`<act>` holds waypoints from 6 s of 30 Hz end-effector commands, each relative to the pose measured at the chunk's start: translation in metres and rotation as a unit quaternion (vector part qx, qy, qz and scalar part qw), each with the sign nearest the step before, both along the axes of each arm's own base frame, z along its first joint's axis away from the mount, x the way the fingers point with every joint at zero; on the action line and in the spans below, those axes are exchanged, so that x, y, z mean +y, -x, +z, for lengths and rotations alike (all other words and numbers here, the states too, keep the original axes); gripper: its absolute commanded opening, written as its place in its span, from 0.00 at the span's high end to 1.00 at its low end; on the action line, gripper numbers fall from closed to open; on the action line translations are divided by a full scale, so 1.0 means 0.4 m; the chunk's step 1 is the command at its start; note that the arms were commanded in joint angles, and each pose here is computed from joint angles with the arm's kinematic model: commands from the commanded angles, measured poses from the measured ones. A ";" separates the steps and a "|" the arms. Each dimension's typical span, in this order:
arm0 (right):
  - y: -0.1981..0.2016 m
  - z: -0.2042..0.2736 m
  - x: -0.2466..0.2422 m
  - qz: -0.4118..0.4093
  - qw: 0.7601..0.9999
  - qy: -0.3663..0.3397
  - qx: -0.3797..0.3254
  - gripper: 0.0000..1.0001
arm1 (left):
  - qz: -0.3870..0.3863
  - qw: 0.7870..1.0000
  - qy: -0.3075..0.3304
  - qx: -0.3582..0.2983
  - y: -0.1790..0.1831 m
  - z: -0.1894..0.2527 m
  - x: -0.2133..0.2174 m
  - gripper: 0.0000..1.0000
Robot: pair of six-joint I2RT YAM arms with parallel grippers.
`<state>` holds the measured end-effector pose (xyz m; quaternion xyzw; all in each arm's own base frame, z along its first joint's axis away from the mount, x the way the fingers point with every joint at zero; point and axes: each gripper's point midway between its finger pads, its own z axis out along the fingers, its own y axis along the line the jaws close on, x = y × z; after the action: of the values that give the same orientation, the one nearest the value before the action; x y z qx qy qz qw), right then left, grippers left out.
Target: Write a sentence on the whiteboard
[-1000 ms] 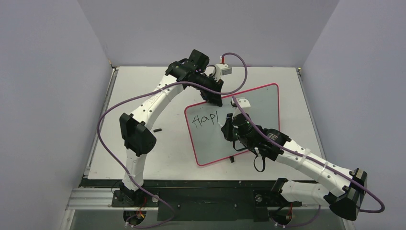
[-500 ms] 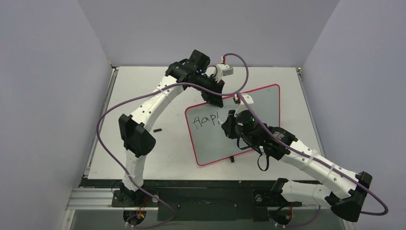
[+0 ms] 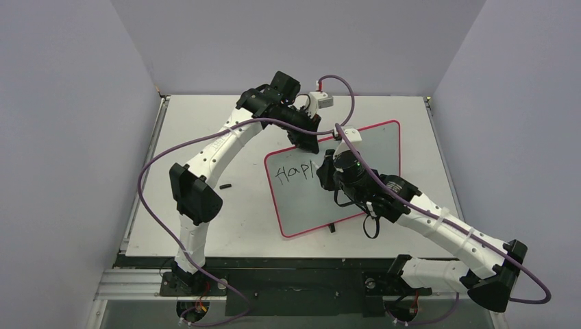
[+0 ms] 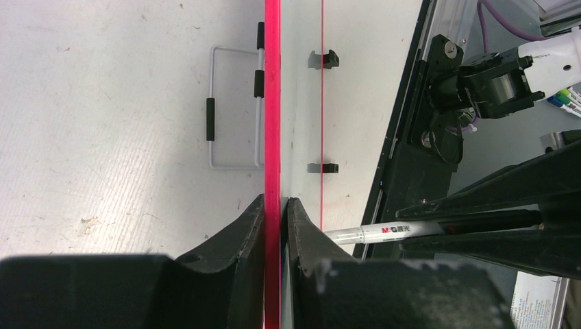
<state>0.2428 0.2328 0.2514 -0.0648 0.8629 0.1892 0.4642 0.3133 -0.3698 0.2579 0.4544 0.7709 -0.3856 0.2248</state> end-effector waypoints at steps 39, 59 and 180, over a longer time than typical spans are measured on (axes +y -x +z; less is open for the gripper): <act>0.002 -0.065 0.016 0.018 1.000 -0.010 0.021 1.00 | -0.010 0.997 0.033 -0.071 0.010 0.102 0.009 1.00; 0.019 0.002 0.024 0.045 0.998 -0.037 -0.012 1.00 | -0.009 0.997 0.032 -0.071 0.004 0.096 0.007 1.00; -0.071 0.011 -0.076 -0.031 0.999 -0.030 -0.025 1.00 | -0.013 0.996 0.030 -0.079 0.020 0.106 0.009 1.00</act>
<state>0.2571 0.2048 0.2462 -0.0469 0.8580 0.2007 0.4705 0.3128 -0.3666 0.2573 0.4544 0.7750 -0.3737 0.2308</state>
